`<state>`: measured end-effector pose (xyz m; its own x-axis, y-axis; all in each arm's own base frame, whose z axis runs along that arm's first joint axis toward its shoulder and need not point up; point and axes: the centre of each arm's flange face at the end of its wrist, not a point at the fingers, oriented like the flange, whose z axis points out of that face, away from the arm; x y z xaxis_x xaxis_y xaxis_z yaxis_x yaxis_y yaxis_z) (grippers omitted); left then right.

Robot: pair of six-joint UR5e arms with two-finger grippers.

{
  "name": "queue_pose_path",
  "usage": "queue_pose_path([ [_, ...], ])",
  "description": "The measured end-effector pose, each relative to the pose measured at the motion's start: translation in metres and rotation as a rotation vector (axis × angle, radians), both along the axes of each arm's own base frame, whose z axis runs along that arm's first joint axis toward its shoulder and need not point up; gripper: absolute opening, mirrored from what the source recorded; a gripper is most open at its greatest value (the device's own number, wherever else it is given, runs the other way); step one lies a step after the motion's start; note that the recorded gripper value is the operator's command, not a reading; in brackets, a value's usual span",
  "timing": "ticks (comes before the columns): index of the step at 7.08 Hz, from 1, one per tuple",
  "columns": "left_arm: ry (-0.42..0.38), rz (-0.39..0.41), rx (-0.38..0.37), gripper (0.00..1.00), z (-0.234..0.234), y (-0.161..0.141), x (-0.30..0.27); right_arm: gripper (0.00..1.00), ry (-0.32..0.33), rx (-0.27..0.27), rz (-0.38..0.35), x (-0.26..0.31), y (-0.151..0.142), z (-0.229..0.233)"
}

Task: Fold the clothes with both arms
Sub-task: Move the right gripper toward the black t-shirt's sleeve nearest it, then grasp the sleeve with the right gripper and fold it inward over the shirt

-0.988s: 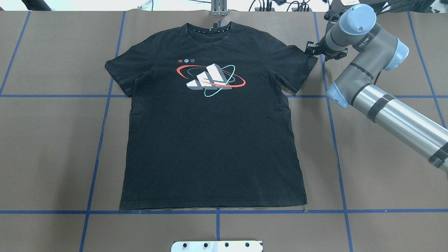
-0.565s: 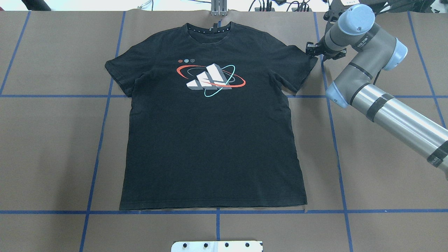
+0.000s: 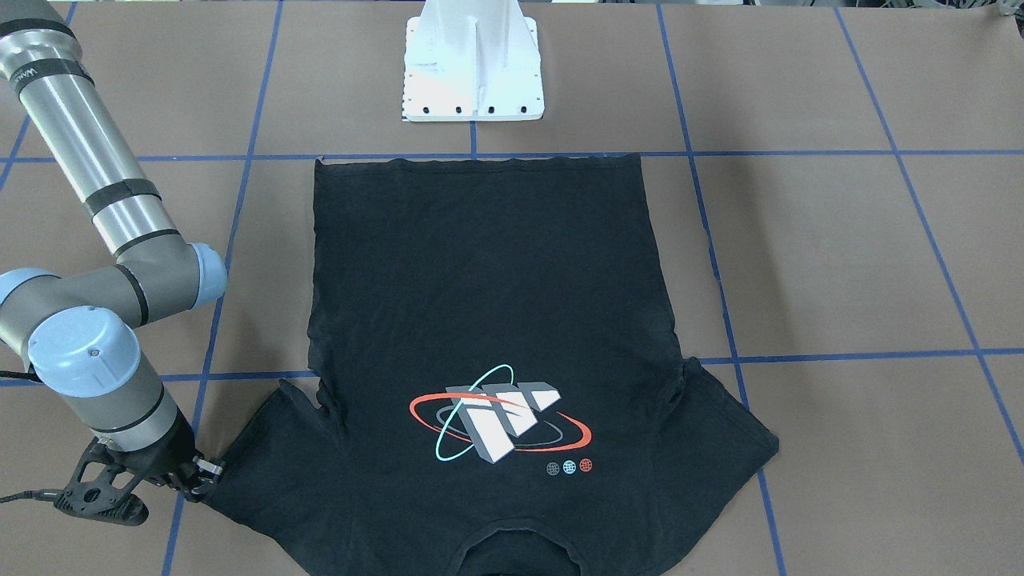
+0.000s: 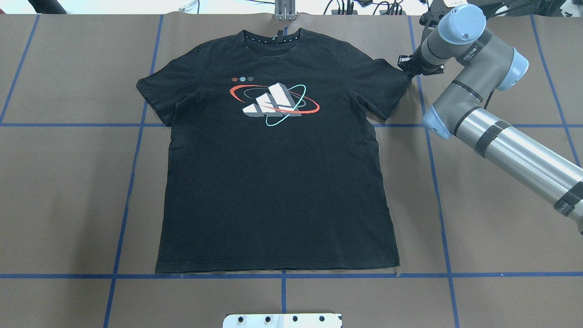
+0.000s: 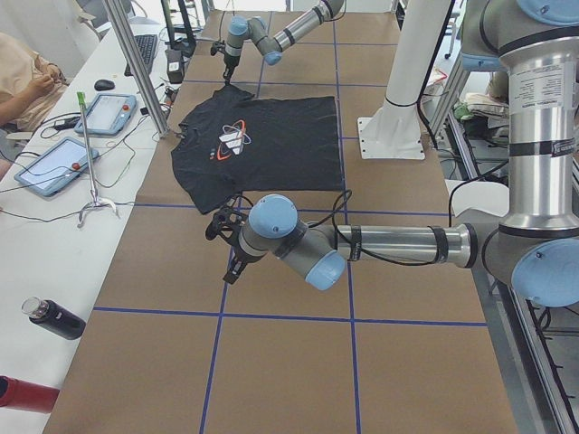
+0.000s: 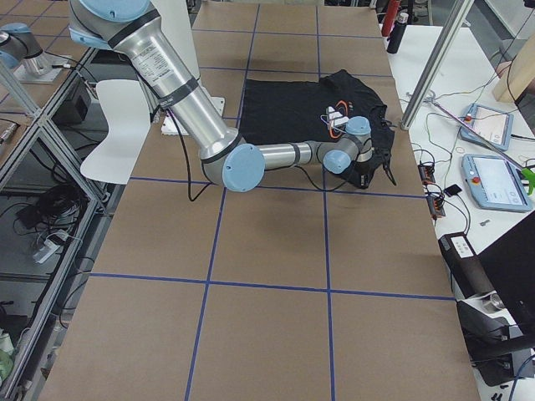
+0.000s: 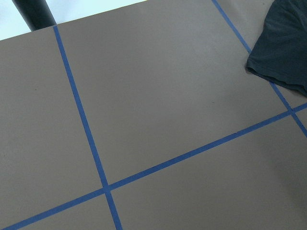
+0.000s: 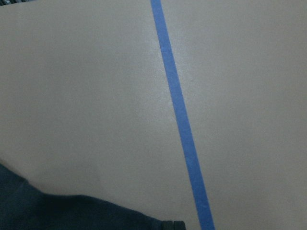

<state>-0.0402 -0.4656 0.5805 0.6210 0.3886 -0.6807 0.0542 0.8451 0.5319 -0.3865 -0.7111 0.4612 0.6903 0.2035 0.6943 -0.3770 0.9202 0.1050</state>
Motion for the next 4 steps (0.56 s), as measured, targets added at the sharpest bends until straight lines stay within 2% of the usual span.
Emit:
queue_pose_path([
  [2, 0.001, 0.001, -0.001, 1.00, 0.001, 0.001, 0.000, 0.00, -0.051, 0.045, 0.000, 0.003, 0.003, -0.037],
  [4, 0.003, 0.002, 0.000, 1.00, 0.000, 0.002, 0.000, 0.00, -0.148, 0.079, -0.018, 0.003, 0.013, -0.091],
])
